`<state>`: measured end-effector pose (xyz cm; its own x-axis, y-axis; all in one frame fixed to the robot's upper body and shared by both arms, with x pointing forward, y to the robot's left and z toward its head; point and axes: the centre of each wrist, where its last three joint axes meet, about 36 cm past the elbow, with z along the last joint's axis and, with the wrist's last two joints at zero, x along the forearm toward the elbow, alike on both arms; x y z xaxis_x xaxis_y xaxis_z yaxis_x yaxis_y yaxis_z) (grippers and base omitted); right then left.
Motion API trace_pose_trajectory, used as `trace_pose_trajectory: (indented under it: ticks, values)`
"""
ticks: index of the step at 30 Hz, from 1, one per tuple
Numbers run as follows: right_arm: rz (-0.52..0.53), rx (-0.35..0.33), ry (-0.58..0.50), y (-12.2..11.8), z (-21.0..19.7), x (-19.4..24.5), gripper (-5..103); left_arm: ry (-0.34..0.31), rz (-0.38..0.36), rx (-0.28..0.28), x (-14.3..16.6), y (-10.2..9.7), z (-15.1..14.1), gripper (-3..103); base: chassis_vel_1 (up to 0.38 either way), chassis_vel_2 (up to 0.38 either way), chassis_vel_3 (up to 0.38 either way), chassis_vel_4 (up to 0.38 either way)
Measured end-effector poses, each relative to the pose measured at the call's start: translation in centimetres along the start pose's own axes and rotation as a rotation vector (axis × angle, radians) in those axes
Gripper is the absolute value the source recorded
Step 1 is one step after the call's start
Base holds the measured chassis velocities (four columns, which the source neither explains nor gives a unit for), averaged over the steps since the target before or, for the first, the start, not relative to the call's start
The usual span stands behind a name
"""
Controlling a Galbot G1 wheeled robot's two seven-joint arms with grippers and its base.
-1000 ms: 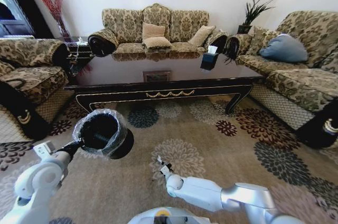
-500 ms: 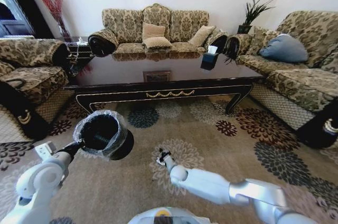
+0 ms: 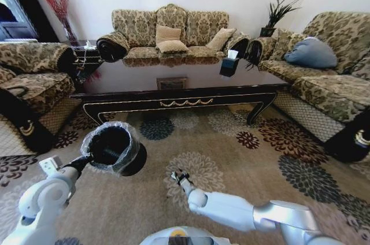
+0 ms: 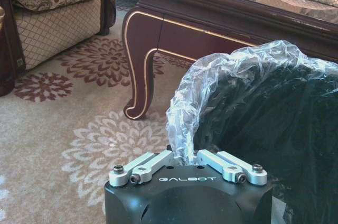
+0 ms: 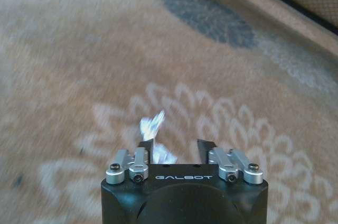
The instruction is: Move to the front of the table and pick up the trash from the floor, then place it into the trash bin.
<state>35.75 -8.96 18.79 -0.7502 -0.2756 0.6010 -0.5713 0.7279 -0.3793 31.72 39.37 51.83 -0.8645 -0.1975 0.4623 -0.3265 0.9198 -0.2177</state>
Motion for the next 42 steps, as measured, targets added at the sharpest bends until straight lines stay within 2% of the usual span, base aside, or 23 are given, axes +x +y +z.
trace_pose_trajectory:
  ticks: [2,4,7,8,11,13,16,17,19,22,25,26,29,31,35,37,39,42]
  values:
    - [0.001,0.013,0.01,0.3,0.4,0.1,58,-0.004,-0.001,0.001,0.1,0.0,-0.1,2,0.0,0.0,0.0,0.0]
    - [0.001,0.017,0.013,0.4,0.5,0.0,58,-0.005,0.0,0.002,0.1,0.0,-0.1,2,0.0,0.0,0.0,0.0]
    - [0.003,0.023,0.012,0.6,0.3,-0.4,74,-0.008,0.002,0.004,0.2,0.0,-0.1,2,0.0,0.0,0.0,0.0]
    - [0.003,0.023,0.012,0.6,0.3,-0.4,74,-0.008,0.002,0.004,0.2,0.0,-0.1,2,0.0,0.0,0.0,0.0]
    - [-0.006,0.029,0.009,0.9,0.1,-0.6,94,-0.008,0.003,0.005,0.2,-0.1,-0.1,2,0.0,0.0,0.0,0.0]
    - [-0.009,0.031,0.009,1.0,0.1,-0.7,94,-0.009,0.004,0.005,0.3,-0.1,-0.1,2,0.0,0.0,0.0,0.0]
    - [-0.017,0.038,0.011,1.4,0.0,-1.0,81,-0.013,0.007,0.002,0.4,-0.3,-0.2,2,0.0,0.0,0.0,0.0]
    - [-0.017,0.038,0.011,1.4,0.0,-1.0,81,-0.013,0.007,0.002,0.4,-0.3,-0.2,2,0.0,0.0,0.0,0.0]
    - [-0.018,0.041,0.013,1.7,-0.1,-1.3,70,-0.016,0.008,0.0,0.6,-0.4,-0.2,2,0.0,0.0,0.0,0.0]
    - [-0.017,0.043,0.016,1.8,-0.3,-1.6,65,-0.016,0.007,-0.001,0.7,-0.3,-0.2,2,0.0,0.0,0.0,0.0]
    - [-0.013,0.043,0.017,1.7,-0.4,-1.8,49,-0.018,0.006,-0.003,0.9,-0.4,-0.2,2,0.0,0.0,0.0,0.0]
    - [-0.013,0.043,0.017,1.7,-0.4,-1.8,49,-0.018,0.006,-0.003,0.9,-0.4,-0.2,2,0.0,0.0,0.0,0.0]
    - [-0.008,0.046,0.021,1.5,-0.3,-1.9,32,-0.021,0.01,-0.004,1.0,-0.5,-0.3,2,0.0,0.0,0.0,0.0]
    - [-0.005,0.048,0.024,1.4,-0.2,-2.0,32,-0.022,0.01,-0.003,1.0,-0.5,-0.3,2,0.0,0.0,0.0,0.0]
    - [0.005,0.06,0.037,0.9,0.3,-2.0,11,-0.02,0.014,-0.003,1.1,-0.7,-0.2,2,0.0,0.0,0.0,0.0]
    - [0.007,0.062,0.04,0.8,0.5,-2.0,11,-0.02,0.014,-0.003,1.0,-0.7,-0.2,2,0.0,0.0,0.0,0.0]
    - [0.009,0.065,0.042,0.6,0.7,-1.9,2,-0.019,0.015,-0.003,1.0,-0.7,-0.2,2,0.0,0.0,0.0,0.0]
    - [0.006,0.07,0.038,0.6,0.9,-1.8,1,-0.018,0.015,-0.003,1.0,-0.8,-0.2,2,0.0,0.0,0.0,0.0]
